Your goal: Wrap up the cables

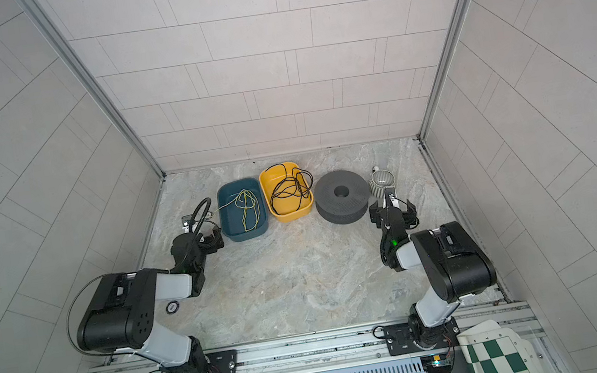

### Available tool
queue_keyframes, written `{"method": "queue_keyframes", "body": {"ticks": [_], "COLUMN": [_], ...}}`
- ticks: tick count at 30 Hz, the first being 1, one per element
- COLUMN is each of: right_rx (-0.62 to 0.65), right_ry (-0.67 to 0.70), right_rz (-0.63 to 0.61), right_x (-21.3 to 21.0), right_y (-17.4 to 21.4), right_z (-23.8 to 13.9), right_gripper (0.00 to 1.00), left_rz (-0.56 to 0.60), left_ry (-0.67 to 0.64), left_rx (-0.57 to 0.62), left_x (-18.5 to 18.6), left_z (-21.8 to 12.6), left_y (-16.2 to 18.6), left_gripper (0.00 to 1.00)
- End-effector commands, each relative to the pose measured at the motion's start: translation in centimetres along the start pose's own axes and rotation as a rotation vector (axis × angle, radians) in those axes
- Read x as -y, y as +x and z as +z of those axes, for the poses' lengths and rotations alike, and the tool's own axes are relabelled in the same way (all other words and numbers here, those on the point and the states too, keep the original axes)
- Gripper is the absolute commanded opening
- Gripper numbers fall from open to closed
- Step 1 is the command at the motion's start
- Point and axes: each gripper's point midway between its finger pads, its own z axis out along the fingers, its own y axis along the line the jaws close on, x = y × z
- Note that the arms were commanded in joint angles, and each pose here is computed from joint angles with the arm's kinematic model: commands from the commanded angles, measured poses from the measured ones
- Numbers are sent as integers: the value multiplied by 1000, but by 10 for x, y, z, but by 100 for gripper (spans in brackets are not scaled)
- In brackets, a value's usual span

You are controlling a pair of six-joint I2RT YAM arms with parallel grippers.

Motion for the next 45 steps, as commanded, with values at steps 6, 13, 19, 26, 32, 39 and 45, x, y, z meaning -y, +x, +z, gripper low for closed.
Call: {"method": "queue_keyframes", "body": {"ticks": [6,13,19,26,32,39,45], "right_rx": [-5,-5,-4,-4,0,23,1], "right_ry": [-4,-3,-4,-4,-67,-53,-33], "right_rz": [-8,-8,-8,-10,-34,-24,-64], "right_x": [-2,-1,-2,-2,-13,-8,-7], "right_y": [1,1,1,1,0,-10,-49], "right_z": [1,2,2,2,1,-6,-23], "right_gripper": [99,99,99,99,99,99,99], "left_rz": [14,13,13,15,11,4,-62], "left_ry": [31,32,30,29,-2,-53,-309], "left_rx": [27,27,24,24,26,22,-88], "left_x": [6,6,7,7,2,-5,-40], "left_z": [1,2,2,2,1,-5,-18], "left_y": [-10,-11,-11,-10,-12,-24,-53], "left_gripper": [100,100,100,100,100,100,99]}}
